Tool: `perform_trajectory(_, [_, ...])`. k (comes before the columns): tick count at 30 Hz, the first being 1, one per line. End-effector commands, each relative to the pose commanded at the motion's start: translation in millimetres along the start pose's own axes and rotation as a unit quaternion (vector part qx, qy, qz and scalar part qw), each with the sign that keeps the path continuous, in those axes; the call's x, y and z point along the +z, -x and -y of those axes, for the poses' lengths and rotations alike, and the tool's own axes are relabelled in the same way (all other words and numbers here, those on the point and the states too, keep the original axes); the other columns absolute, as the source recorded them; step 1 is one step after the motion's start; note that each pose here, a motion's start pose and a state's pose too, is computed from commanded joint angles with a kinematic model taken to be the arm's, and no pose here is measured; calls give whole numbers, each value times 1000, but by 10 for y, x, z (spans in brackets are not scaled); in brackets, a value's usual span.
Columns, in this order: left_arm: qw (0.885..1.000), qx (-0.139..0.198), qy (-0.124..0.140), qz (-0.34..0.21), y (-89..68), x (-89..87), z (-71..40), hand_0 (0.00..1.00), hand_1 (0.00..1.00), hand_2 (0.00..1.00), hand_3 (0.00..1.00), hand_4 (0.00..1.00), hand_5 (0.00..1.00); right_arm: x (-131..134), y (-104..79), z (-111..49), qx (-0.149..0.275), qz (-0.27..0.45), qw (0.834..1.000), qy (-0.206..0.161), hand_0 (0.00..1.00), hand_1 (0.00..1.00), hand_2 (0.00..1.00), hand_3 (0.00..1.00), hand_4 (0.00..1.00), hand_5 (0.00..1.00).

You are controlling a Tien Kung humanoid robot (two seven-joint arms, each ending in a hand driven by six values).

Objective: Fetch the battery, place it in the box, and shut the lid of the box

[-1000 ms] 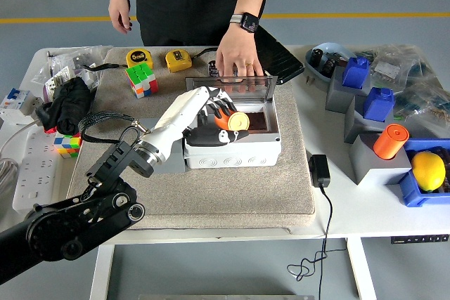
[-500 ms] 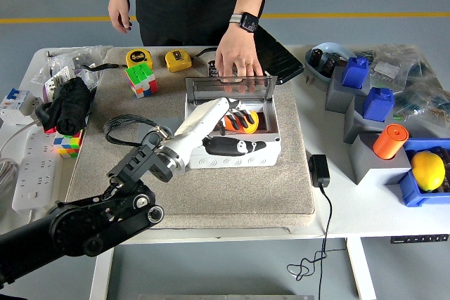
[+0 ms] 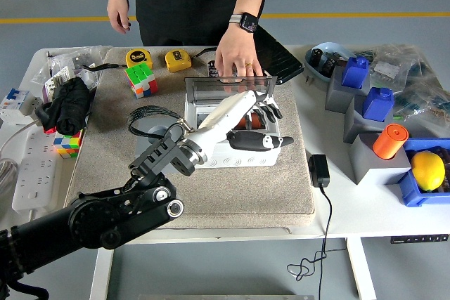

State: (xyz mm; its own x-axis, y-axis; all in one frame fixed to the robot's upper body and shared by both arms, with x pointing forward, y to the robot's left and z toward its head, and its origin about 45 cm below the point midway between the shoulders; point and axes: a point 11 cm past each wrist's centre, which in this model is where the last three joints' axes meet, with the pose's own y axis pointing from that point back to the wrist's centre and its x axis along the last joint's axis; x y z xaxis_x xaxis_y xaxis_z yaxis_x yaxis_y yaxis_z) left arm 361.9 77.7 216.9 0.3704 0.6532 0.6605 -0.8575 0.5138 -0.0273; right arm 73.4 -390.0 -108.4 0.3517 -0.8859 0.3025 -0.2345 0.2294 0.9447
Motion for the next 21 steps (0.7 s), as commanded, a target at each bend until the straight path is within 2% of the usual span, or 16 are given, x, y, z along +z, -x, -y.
perform_trajectory(4, [999,34,2,-13,-228,2,-40,230,457,495,501,962,438,8,-4,1,0,-2,1000,2,588,576,541,532,892,438])
perform_trajectory(5, [999,46,1,-21,-302,-8,-59,265,494,505,509,961,438,11,-5,2,0,-2,1000,2,588,576,541,531,892,438])
perform_trajectory(8, [996,82,-4,-41,-520,-72,-133,265,494,505,509,961,438,27,-1,4,-1,1,1000,6,588,576,541,531,892,438])
perform_trajectory(13, [985,146,-25,-82,-900,-276,-280,292,512,511,514,957,436,51,-5,7,0,3,1000,11,589,578,541,531,893,438])
perform_trajectory(16, [978,190,-39,-80,-1161,-426,-385,292,512,511,514,957,436,57,-11,8,1,4,1000,12,589,578,541,531,893,438])
perform_trajectory(19, [976,204,-51,-59,-1282,-532,-427,310,525,516,521,960,439,56,-17,9,2,6,1000,13,588,578,542,532,894,438])
perform_trajectory(21, [977,202,-59,-44,-1307,-582,-431,310,525,516,521,960,439,49,-21,9,2,6,1000,12,588,578,542,532,894,438])
